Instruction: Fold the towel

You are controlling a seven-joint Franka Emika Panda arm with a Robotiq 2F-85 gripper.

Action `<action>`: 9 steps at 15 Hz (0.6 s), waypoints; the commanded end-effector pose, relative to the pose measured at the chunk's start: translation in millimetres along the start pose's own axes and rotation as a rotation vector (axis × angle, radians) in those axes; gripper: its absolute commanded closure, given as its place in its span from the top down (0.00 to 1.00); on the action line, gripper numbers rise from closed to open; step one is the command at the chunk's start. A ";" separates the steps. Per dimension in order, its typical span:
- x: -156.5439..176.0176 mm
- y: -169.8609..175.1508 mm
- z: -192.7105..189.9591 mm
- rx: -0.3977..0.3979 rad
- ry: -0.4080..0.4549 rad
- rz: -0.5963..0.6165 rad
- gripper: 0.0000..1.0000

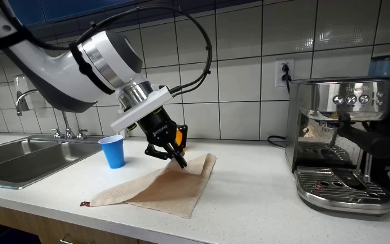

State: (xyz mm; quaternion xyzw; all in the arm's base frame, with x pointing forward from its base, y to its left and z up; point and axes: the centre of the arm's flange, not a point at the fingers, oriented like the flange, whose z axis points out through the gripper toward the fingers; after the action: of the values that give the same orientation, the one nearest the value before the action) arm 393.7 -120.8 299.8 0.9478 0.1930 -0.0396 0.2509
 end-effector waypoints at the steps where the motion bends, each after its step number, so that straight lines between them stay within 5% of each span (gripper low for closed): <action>1: -18.9 -9.2 3.0 -0.046 -0.010 -0.024 0.01; 8: -30.5 -33.0 14.8 -0.028 -0.049 -0.113 0.01; 9: -31.4 -34.8 16.1 -0.025 -0.055 -0.115 0.28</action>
State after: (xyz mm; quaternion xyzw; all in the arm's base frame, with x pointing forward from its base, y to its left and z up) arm 366.6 -113.9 272.7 0.9355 0.2314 -0.0721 0.2571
